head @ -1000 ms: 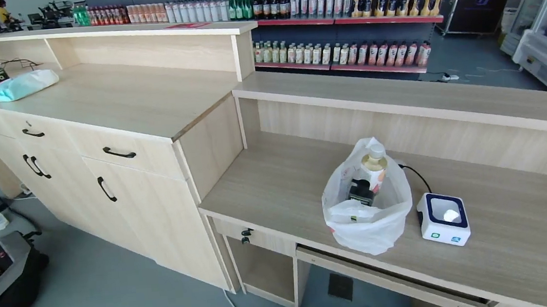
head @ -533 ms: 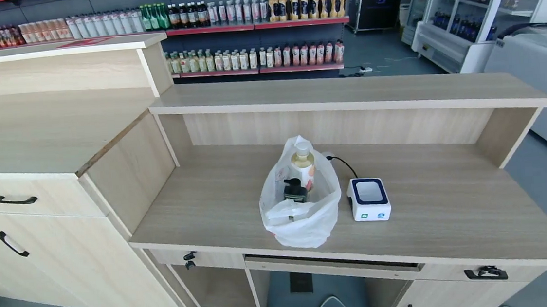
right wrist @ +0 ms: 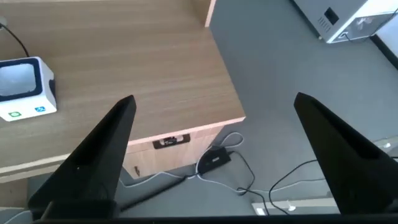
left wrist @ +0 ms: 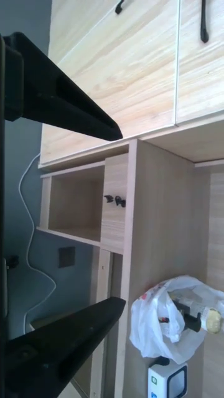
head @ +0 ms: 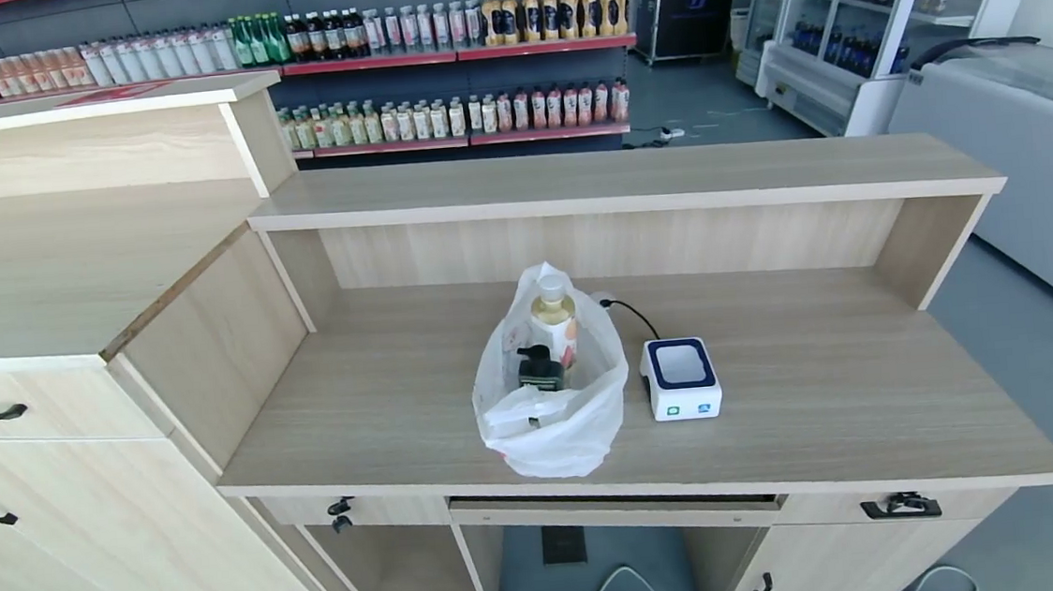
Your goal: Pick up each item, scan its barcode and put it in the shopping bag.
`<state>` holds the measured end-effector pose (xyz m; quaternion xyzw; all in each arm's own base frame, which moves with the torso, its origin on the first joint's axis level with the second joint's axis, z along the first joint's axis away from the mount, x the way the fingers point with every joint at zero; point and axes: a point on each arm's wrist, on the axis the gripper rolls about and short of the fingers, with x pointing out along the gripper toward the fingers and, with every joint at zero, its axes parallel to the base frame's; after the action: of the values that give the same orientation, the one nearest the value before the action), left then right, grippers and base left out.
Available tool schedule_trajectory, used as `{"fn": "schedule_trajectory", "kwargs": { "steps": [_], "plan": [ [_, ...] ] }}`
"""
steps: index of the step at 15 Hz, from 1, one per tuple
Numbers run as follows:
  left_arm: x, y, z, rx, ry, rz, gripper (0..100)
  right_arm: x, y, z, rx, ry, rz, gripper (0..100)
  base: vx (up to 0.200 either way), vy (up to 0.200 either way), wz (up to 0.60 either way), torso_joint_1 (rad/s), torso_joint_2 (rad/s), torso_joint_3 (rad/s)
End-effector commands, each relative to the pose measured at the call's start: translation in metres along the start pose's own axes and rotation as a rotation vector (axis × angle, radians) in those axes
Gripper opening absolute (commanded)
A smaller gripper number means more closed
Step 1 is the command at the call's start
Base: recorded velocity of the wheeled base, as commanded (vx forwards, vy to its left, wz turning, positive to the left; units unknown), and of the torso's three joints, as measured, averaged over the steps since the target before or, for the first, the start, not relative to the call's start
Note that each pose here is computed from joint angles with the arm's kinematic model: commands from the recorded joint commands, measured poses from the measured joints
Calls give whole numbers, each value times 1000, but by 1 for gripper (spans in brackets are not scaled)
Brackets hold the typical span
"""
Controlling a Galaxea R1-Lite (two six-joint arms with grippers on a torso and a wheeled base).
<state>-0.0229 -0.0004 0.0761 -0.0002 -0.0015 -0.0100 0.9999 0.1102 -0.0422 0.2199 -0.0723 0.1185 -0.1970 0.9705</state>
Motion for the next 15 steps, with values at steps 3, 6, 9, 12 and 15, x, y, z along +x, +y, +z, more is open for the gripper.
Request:
{"fn": "schedule_trajectory", "kwargs": {
  "steps": [3, 6, 9, 12, 15],
  "plan": [
    [0, 0, 0, -1, 1, 0, 100, -59, 12, -79, 52, -36, 34, 100, 0, 0, 0, 0, 0, 0],
    [0, 0, 0, 0, 0, 0, 100, -80, 19, -123, 83, -106, 119, 100, 0, 0, 0, 0, 0, 0],
    [0, 0, 0, -1, 1, 0, 100, -96, 19, -147, 91, -187, 154, 100, 0, 0, 0, 0, 0, 0],
    [0, 0, 0, 0, 1, 0, 100, -103, 20, -157, 142, -210, 223, 100, 0, 0, 0, 0, 0, 0],
    [0, 0, 0, -1, 0, 0, 100, -102, 21, -162, 143, -167, 241, 100, 0, 0, 0, 0, 0, 0]
  ]
}}
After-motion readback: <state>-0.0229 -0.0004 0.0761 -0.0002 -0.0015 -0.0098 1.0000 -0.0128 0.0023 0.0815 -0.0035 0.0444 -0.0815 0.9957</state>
